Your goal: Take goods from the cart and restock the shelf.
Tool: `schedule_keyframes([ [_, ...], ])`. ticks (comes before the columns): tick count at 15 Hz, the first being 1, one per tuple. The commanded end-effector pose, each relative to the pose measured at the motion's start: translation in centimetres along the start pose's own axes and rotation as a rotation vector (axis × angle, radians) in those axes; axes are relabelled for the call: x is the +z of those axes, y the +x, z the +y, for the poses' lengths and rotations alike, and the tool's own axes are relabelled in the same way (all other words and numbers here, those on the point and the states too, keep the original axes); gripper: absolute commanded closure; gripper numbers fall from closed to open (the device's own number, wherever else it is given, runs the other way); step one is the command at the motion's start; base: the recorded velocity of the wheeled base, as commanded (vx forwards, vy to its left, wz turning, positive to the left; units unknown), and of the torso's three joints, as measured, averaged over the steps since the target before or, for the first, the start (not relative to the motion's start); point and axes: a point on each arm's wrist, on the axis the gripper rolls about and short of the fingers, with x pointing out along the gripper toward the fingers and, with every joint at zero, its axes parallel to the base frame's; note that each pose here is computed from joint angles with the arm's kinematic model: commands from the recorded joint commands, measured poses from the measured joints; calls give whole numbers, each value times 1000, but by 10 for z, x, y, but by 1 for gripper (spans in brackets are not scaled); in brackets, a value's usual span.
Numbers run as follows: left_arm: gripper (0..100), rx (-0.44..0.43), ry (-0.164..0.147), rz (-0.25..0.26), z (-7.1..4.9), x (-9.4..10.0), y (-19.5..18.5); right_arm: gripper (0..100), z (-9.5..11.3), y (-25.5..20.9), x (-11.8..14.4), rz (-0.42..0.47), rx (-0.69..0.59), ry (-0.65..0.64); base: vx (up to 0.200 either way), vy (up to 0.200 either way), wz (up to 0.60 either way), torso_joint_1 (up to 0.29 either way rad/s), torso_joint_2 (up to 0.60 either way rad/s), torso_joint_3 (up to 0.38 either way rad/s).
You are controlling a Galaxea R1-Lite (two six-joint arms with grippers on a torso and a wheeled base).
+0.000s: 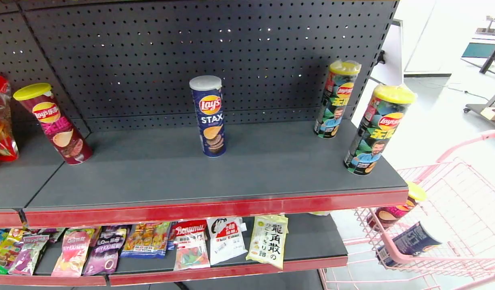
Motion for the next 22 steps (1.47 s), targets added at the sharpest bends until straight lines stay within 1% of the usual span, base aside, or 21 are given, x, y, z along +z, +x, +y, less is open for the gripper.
schedule_keyframes([
  [1, 0, 0, 0, 1, 0, 0, 0, 0, 0, 0, 0, 0, 1, 0, 0, -200, 0, -2, -2, -2],
  [7, 0, 0, 0, -1, 0, 0, 0, 0, 0, 0, 0, 0, -1, 0, 0, -200, 0, 2, 4, 5],
  [8, 0, 0, 0, -1, 0, 0, 0, 0, 0, 0, 0, 0, -1, 0, 0, 0, 0, 0, 0, 0],
  [17, 0, 0, 0, 1, 0, 0, 0, 0, 0, 0, 0, 0, 1, 1, 0, 0, -600, 4, 0, 1],
  [22, 0, 0, 0, 1, 0, 0, 0, 0, 0, 0, 0, 0, -1, 4, 0, 0, 0, 0, 0, 0],
])
